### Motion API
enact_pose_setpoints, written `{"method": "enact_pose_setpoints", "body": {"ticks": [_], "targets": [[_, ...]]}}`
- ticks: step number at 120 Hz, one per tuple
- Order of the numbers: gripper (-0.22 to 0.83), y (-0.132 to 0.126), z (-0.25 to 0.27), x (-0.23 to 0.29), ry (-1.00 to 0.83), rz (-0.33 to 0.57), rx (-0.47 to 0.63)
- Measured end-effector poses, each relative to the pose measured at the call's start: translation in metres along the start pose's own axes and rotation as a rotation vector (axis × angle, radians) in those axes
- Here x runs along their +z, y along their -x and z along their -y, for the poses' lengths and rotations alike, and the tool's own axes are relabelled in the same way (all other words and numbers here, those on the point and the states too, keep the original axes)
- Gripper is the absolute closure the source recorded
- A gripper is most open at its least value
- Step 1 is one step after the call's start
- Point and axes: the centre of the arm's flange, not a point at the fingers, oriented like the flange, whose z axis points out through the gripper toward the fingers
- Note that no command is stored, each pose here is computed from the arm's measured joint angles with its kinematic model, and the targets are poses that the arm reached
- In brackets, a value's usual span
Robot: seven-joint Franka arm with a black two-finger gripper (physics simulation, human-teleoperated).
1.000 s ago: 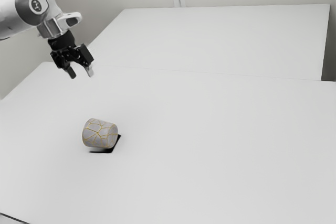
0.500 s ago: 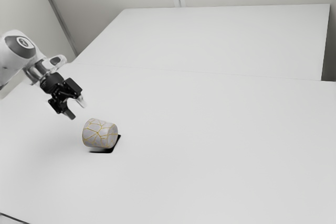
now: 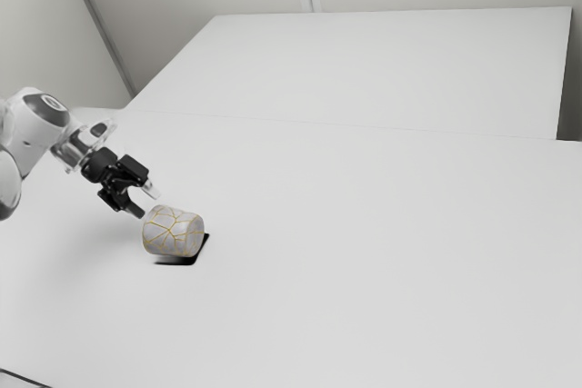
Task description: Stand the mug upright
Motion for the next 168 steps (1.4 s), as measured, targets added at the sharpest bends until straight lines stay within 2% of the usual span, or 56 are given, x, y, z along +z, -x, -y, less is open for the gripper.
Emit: {"method": "enact_pose_setpoints", "body": {"ticks": [23, 70, 96, 118, 152, 168], "targets": [[0.02, 0.017, 0.004, 0.012, 0.033, 0.007, 0.017], [0.06, 0.024, -0.005, 0.034, 0.100, 0.019, 0.043], [0.25, 0.022, -0.013, 0.034, 0.117, 0.010, 0.047], [0.45, 0.017, -0.024, 0.038, 0.121, 0.014, 0.063], [0.68, 0.011, -0.039, 0.046, 0.126, 0.024, 0.075], [0.73, 0.011, -0.041, 0.044, 0.124, 0.020, 0.075]]}}
